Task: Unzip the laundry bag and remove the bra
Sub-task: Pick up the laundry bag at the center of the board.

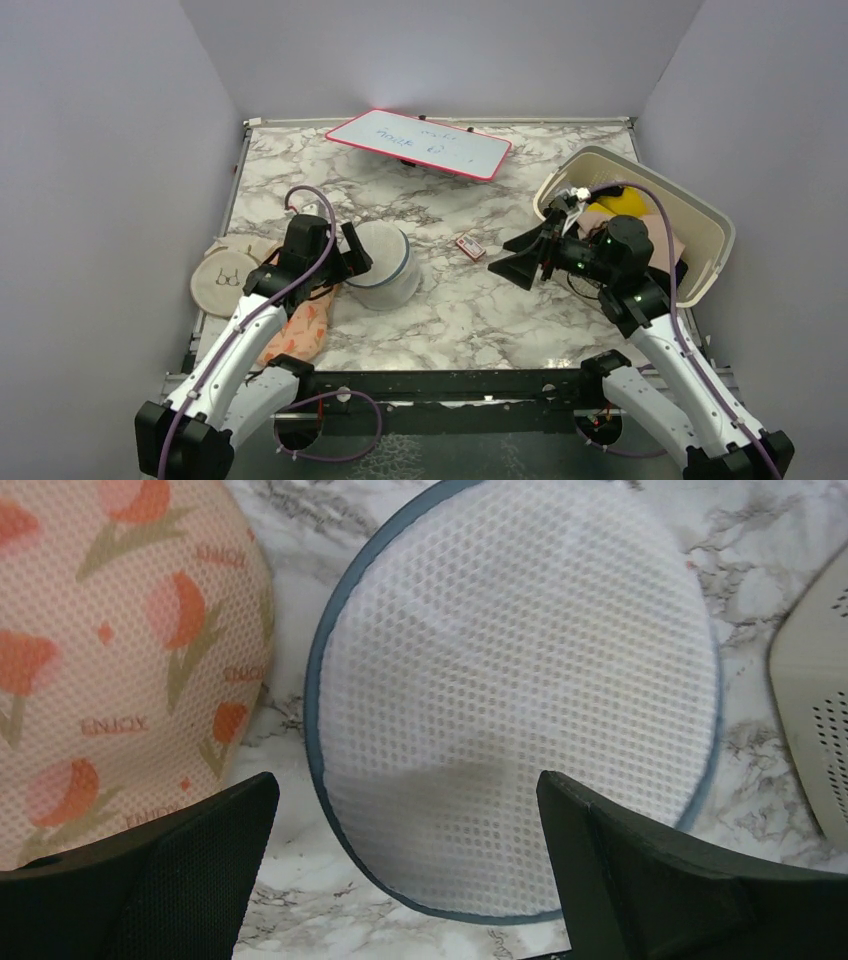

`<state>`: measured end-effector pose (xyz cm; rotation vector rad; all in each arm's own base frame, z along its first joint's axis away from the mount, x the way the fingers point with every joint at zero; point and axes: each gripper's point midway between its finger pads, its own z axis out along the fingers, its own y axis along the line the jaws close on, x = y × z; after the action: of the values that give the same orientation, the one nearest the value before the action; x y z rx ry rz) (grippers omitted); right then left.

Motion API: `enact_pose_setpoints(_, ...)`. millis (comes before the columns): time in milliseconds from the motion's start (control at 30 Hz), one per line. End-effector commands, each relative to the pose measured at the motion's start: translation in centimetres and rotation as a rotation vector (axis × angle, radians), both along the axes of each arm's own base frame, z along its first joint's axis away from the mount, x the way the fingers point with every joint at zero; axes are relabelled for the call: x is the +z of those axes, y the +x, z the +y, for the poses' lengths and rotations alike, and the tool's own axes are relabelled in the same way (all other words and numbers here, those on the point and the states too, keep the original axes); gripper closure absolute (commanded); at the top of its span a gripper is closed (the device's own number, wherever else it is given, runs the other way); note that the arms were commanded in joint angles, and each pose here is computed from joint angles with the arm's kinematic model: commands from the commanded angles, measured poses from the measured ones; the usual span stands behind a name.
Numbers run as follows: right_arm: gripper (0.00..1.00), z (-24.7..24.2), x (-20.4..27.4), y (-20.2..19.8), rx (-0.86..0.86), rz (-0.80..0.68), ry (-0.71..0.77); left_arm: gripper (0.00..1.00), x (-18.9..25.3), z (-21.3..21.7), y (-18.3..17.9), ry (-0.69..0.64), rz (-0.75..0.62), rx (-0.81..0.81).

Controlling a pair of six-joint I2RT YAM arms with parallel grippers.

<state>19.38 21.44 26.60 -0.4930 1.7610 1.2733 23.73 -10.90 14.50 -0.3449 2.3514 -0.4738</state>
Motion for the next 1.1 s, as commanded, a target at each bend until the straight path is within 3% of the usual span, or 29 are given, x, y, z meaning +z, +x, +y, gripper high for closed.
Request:
enact_pose_setpoints(0,0.0,-1.9,1.4,0.3,-0.112,-0.071,-0.074,0.01,-3.1,0.3,-0.2,-0.048,0.097,0.121)
enact_pose_setpoints(100,0.0,-3.4,0.7,1.2,-0.242,-0.053,-0.095,0.03,-4.1,-0.9,-0.2,-0.09,0.125,0.079)
enact_pose_setpoints(267,0.0,-4.8,-0.4,2.3,-0.367,-0.027,-0.092,0.37,-4.4,-4.3,-0.1,-0.237,0.113,-0.055)
enact_pose_setpoints(433,0.0,-3.6,-1.3,2.1,-0.277,-0.015,-0.119,0.51,-3.8,-6.5,-0.9,-0.364,0.062,-0.169)
enact_pose_setpoints(600,0.02,-2.1,-1.9,1.5,-0.165,-0.002,-0.096,0.8,-3.8,-7.2,-1.0,-0.341,0.055,-0.255)
enact_pose_setpoints(767,0.03,-0.8,-3.0,0.7,-0.045,0.03,-0.078,0.99,-3.2,-8.9,-0.9,-0.28,0.027,-0.379)
enact_pose_setpoints(900,0.02,0.0,-5.2,0.1,0.047,0.118,-0.104,1.0,-2.6,-10.5,-1.0,-0.19,0.0,-0.51)
enact_pose_setpoints(1067,0.03,0.8,-5.9,-1.2,0.126,0.142,-0.085,1.0,0.4,-12.8,-1.6,-0.1,-0.144,-0.769)
